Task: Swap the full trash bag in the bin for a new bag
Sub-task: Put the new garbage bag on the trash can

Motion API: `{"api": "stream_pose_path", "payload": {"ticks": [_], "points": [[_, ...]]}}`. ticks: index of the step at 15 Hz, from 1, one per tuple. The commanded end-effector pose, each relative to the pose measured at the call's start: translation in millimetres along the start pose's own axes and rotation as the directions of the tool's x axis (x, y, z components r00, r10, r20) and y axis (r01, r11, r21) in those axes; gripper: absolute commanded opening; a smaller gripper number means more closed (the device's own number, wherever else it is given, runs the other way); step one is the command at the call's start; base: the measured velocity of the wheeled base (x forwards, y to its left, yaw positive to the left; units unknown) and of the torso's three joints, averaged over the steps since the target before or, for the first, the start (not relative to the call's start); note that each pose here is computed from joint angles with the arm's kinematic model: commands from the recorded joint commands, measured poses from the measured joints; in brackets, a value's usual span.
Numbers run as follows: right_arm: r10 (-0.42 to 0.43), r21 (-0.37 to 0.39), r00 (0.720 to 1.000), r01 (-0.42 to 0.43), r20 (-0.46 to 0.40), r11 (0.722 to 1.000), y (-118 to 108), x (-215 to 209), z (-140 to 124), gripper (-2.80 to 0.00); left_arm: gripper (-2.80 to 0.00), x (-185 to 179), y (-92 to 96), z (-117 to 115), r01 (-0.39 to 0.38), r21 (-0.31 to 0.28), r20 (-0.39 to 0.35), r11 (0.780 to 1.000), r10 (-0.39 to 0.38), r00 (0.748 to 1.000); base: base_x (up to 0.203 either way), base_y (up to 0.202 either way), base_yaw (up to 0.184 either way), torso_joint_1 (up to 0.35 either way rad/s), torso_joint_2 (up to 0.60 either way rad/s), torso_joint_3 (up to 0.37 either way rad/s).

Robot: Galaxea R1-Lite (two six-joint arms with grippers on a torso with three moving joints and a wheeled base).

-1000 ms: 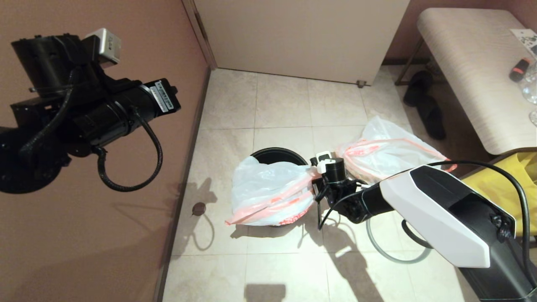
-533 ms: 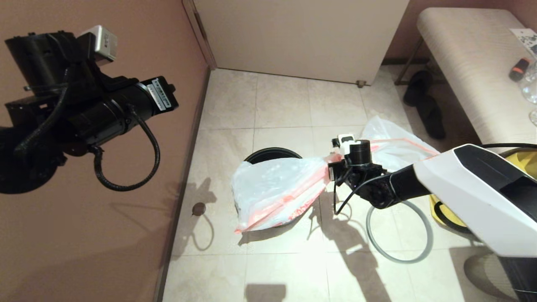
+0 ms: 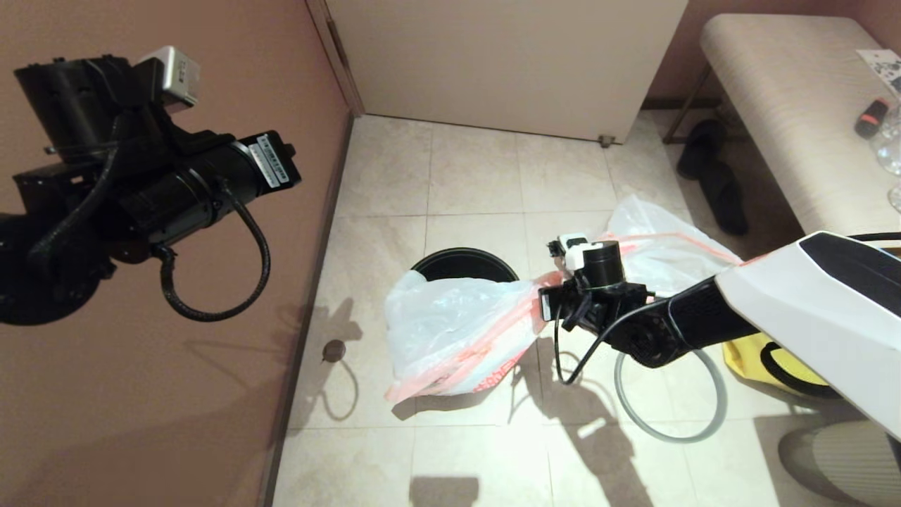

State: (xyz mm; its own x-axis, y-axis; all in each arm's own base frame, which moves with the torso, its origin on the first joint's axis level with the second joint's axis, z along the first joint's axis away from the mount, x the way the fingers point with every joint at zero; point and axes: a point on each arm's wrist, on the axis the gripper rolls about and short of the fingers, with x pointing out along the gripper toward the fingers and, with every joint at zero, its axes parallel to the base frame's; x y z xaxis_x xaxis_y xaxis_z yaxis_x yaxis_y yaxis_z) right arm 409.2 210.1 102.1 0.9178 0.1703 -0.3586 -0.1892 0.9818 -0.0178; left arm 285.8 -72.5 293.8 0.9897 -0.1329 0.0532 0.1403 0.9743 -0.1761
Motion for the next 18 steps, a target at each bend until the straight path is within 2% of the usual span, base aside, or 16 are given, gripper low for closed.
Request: {"api": "stream_pose_path", "payload": {"ticks": [1, 4, 5, 6, 9, 13, 18], "points": [[0.013, -0.002, 1.000, -0.013, 0.007, 1.000, 6, -4, 3, 0.00, -2.80, 0, 0.1, 0, -0.001, -0.001, 0.002, 1.000, 0.001, 1.000, 0.000, 0.000, 0.000, 0.000, 0.00, 0.000], [0.010, 0.022, 0.998, -0.009, -0.070, 1.000, 4, -14, 2, 0.00, -2.80, 0, 0.1, 0, -0.001, -0.001, 0.002, 1.000, 0.001, 1.000, 0.000, 0.000, 0.000, 0.000, 0.00, 0.000], [0.020, 0.031, 0.989, -0.015, -0.145, 0.999, 8, -25, 0, 0.00, -2.80, 0, 0.1, 0, -0.002, -0.001, 0.001, 1.000, 0.002, 1.000, 0.000, 0.000, 0.000, 0.000, 0.00, 0.000], [0.039, 0.052, 0.977, -0.028, -0.210, 0.998, 14, -35, -3, 0.00, -2.80, 0, -0.3, 0, 0.000, -0.001, 0.001, 1.000, 0.000, 1.000, 0.000, 0.000, 0.000, 0.000, 0.00, 0.000], [0.127, 0.165, 0.956, -0.085, -0.264, 0.983, 34, -50, -5, 0.00, -2.80, 1, -0.4, -1, 0.000, -0.001, 0.000, 1.000, 0.000, 1.000, 0.000, 0.000, 0.000, 0.000, 0.00, 0.000], [0.170, 0.146, 0.927, -0.127, -0.335, 0.981, 58, -46, -27, 0.00, -2.80, 1, -0.3, -1, 0.000, 0.000, -0.001, 1.000, 0.000, 1.000, 0.000, 0.000, 0.000, 0.000, 0.00, 0.000], [0.168, 0.115, 0.909, -0.133, -0.382, 0.984, 68, -39, -43, 0.00, -2.80, 1, -0.3, -1, -0.001, -0.001, -0.002, 1.000, 0.001, 1.000, 0.000, 0.000, 0.000, 0.000, 0.00, 0.000]]}}
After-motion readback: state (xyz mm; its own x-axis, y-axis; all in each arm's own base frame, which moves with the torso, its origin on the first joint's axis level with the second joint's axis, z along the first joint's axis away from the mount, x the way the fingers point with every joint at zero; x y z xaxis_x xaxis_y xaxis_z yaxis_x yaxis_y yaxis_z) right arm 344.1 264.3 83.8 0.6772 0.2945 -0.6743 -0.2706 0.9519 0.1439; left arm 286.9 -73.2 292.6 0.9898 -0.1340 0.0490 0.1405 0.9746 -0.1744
